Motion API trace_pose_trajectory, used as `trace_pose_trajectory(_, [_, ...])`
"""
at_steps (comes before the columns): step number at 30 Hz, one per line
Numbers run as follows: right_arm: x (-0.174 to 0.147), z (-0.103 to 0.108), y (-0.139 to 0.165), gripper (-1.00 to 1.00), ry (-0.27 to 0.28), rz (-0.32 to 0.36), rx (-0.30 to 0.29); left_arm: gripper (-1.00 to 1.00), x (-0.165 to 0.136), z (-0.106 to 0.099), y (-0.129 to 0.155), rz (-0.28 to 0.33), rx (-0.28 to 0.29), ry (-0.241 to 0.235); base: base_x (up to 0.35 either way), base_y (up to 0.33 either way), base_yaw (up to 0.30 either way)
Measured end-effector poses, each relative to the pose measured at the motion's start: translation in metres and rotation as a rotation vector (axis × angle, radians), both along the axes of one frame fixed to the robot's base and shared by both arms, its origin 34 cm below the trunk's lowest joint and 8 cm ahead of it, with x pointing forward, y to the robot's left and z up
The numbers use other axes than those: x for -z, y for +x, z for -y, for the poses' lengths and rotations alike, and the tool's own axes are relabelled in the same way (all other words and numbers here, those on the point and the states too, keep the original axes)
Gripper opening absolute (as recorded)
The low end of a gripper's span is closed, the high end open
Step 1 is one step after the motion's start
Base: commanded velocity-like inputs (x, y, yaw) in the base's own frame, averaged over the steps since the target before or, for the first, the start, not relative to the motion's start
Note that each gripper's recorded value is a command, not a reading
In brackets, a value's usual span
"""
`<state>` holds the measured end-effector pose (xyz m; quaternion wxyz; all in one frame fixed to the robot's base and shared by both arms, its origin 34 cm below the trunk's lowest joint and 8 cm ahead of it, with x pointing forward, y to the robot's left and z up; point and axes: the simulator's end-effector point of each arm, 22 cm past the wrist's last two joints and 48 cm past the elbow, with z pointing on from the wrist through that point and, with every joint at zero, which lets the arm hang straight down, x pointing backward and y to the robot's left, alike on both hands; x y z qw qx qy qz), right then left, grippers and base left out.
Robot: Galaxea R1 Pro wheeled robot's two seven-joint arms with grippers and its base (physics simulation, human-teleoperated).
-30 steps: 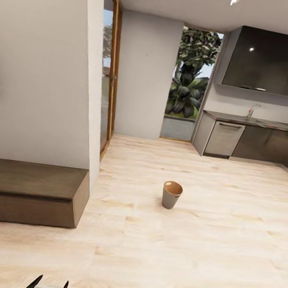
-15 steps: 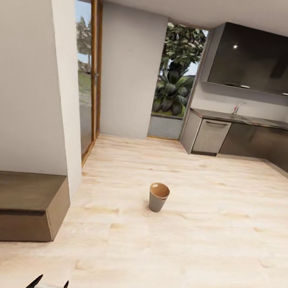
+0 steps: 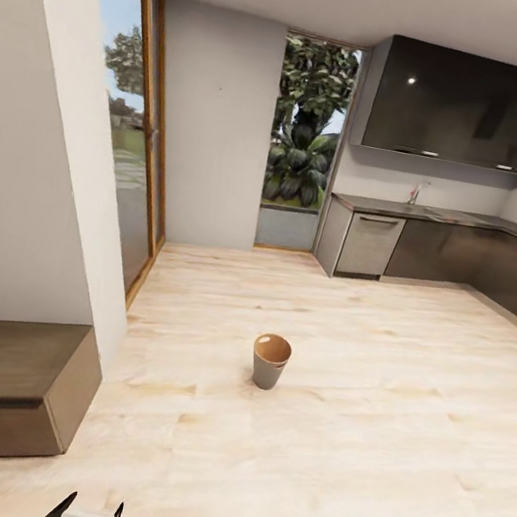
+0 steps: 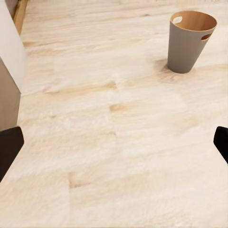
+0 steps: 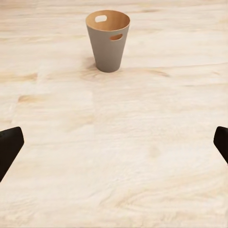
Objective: Put the three can of soda from the living room inside the tash can in the kitchen.
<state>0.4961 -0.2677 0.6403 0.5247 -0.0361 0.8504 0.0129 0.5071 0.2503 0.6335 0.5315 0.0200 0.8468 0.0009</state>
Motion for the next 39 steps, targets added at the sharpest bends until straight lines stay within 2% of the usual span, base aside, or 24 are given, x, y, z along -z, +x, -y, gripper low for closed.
trace_pose_trajectory(22, [0.0019, 0.0012, -0.0014, 1.00, -0.001, -0.005, 0.004, 1.00, 0.0000, 0.0000, -0.0002, 0.000, 0.000, 0.000, 0.193, -0.117, 0.000])
trace_pose_trajectory(39, [0.0026, -0.0017, -0.0019, 1.00, 0.002, -0.007, 0.001, 1.00, -0.0005, 0.0000, 0.0002, 0.001, 0.000, 0.000, 0.184, -0.015, 0.038])
